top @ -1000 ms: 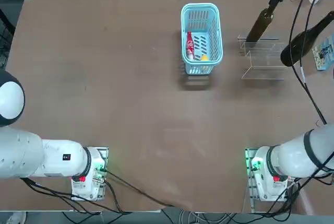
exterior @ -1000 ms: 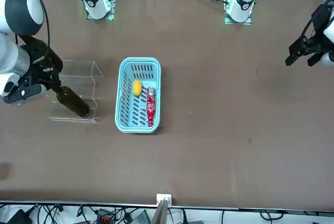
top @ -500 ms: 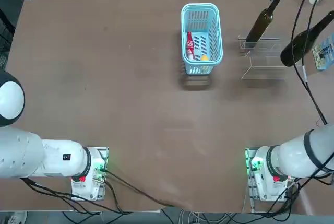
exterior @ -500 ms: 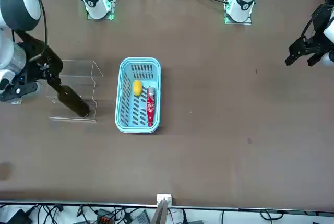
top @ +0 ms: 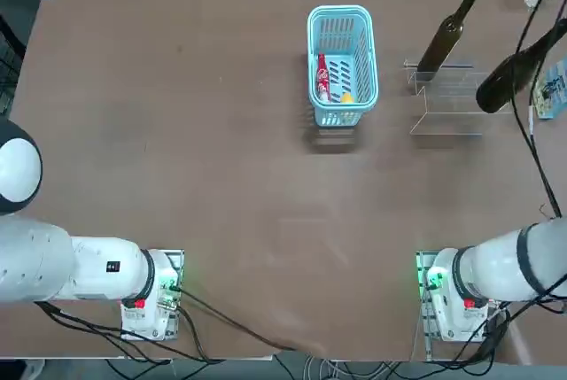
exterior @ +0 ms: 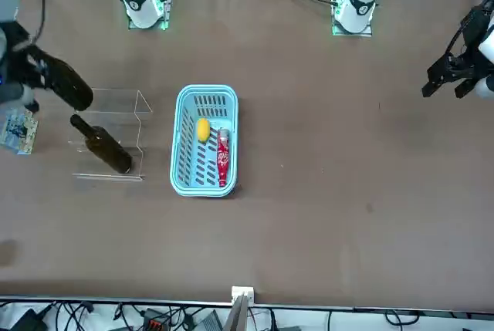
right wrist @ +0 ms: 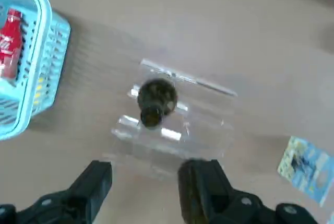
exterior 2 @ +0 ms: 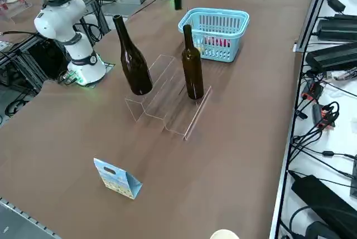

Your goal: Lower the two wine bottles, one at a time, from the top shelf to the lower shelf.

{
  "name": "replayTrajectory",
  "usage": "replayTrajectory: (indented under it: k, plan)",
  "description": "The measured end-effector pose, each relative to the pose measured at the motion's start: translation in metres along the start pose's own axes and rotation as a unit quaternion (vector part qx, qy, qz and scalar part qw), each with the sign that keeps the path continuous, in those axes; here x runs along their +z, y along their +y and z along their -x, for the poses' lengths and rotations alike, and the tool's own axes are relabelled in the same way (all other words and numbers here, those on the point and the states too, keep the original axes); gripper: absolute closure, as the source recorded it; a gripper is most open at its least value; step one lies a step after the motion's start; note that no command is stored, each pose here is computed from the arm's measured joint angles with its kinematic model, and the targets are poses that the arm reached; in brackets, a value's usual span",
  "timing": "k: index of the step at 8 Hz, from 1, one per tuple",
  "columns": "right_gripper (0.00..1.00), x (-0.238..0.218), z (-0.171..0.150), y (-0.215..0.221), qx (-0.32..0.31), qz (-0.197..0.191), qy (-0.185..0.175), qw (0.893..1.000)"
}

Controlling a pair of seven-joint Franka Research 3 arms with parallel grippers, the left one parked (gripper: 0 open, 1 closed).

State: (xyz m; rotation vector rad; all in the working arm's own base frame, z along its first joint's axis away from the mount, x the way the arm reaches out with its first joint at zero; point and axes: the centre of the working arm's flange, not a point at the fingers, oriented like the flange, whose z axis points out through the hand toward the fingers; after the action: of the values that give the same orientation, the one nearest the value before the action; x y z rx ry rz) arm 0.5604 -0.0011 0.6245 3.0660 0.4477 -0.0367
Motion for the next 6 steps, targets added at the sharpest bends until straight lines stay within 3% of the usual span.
replayTrajectory:
  k: [6]
  plan:
    - [0.0, -0.013, 0.075, 0.064, 0.015, -0.013, -0.013, 1.0]
